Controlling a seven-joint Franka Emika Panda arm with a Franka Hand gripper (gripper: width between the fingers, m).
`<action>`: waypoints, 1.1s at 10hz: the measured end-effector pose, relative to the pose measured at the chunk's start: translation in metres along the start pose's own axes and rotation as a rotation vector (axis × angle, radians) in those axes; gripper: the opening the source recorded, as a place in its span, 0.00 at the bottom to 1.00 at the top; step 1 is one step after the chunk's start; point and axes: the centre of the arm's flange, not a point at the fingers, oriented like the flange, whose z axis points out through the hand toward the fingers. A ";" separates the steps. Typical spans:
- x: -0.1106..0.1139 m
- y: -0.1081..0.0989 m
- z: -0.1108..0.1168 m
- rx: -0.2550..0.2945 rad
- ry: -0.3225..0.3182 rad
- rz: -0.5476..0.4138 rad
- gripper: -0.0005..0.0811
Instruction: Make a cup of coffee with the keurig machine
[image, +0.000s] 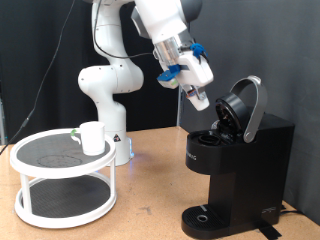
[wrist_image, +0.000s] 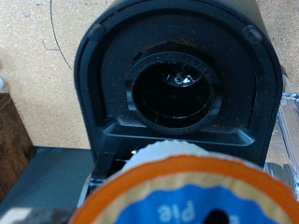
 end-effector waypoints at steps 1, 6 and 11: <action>-0.001 0.002 0.008 0.000 0.012 0.000 0.49; -0.002 0.003 0.046 0.011 0.047 0.011 0.49; -0.001 0.000 0.067 0.015 0.064 0.016 0.49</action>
